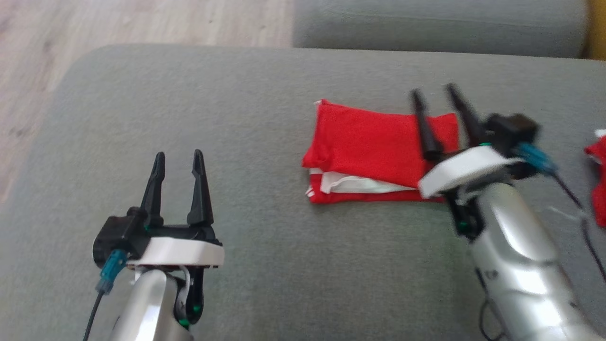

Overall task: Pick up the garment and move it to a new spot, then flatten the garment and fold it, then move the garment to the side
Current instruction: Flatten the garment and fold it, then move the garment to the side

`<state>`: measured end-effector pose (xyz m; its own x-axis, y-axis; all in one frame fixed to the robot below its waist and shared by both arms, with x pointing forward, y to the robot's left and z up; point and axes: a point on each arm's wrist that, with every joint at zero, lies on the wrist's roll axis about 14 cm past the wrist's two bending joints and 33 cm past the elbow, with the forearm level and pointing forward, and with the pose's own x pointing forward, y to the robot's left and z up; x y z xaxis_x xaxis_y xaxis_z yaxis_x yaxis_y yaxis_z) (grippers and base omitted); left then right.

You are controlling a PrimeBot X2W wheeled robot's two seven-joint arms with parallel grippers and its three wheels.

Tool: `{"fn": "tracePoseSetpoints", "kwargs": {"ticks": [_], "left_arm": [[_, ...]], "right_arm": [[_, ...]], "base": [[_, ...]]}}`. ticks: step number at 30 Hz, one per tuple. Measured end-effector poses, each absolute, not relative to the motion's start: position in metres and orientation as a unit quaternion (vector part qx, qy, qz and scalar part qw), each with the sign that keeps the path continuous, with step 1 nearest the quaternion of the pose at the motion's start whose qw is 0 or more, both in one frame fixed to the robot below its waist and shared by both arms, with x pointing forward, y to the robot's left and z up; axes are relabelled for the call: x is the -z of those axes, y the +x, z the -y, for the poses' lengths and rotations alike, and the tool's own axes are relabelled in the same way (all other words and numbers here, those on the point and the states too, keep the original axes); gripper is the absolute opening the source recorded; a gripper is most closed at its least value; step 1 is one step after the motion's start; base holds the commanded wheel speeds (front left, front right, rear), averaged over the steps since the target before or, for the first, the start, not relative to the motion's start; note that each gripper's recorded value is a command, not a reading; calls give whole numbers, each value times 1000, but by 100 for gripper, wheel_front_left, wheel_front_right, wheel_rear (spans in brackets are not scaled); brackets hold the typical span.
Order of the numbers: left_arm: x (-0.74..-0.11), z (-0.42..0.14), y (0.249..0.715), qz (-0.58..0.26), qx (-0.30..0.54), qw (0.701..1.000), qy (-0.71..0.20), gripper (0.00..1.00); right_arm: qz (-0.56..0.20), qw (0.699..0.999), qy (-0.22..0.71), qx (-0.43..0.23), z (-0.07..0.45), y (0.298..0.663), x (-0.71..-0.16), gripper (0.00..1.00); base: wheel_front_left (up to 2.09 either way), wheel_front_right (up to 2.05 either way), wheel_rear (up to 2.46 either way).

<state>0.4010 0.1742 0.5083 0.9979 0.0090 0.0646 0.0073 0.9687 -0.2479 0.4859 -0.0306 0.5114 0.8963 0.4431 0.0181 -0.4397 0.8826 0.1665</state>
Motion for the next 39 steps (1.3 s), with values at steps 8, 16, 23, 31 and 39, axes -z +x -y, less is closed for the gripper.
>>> {"fn": "tracePoseSetpoints", "kwargs": {"ticks": [8, 16, 23, 31, 39], "left_arm": [[-508, -155, 402, 31, 26, 991, -129, 100], [-498, -142, 400, 18, 42, 990, -133, 100], [-485, -140, 385, 0, 42, 991, -126, 100], [-490, -139, 383, 6, 45, 990, -131, 100], [-489, -140, 381, 5, 43, 991, -130, 100]], "right_arm": [[29, 990, 42, -130, 112, 449, -512, 100], [25, 995, 63, -67, 154, 408, -500, 100], [15, 995, 85, -45, 166, 384, -492, 100], [18, 995, 91, -46, 165, 384, -494, 100], [16, 994, 92, -52, 161, 386, -493, 100]], "base": [[0, 0, 0], [0, 0, 0], [0, 0, 0], [0, 0, 0], [0, 0, 0]]}}
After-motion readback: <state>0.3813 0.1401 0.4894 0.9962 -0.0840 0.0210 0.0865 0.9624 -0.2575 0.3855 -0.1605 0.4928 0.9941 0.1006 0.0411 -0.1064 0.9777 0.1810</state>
